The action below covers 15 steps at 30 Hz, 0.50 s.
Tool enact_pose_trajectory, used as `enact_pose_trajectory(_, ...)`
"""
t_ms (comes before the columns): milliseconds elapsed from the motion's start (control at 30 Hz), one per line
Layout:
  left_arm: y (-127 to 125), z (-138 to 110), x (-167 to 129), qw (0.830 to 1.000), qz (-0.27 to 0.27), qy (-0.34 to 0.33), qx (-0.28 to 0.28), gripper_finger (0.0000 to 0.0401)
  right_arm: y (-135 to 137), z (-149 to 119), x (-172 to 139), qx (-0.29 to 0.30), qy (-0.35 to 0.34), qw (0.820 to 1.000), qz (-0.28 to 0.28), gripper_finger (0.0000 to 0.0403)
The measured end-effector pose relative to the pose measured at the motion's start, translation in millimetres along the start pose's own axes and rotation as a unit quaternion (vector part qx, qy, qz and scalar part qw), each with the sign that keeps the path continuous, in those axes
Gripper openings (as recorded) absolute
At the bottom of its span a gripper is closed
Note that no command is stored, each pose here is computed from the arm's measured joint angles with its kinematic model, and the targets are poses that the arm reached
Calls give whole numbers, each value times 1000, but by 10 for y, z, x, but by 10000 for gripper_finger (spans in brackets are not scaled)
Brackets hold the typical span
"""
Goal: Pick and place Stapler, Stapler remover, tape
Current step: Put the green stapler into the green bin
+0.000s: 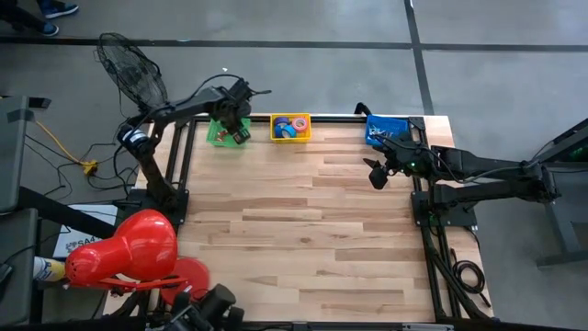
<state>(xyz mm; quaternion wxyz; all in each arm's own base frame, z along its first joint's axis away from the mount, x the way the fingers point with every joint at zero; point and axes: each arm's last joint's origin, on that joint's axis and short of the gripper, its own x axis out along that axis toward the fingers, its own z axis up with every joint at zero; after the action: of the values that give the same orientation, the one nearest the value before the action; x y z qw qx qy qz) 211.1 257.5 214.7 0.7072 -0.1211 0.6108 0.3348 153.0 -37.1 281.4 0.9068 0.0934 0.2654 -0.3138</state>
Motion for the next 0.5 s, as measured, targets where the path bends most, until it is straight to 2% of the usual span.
enact_pose_trajectory(167, 55, -14, 12, 1000, -6, 0, -25, 66, 0, 0, 0, 0, 0, 1000, 0, 240)
enact_pose_trajectory(500, -55, -190, 221, 996, -34, 25, -76, 67, 0, 0, -1, -1, 0, 1000, 0, 240)
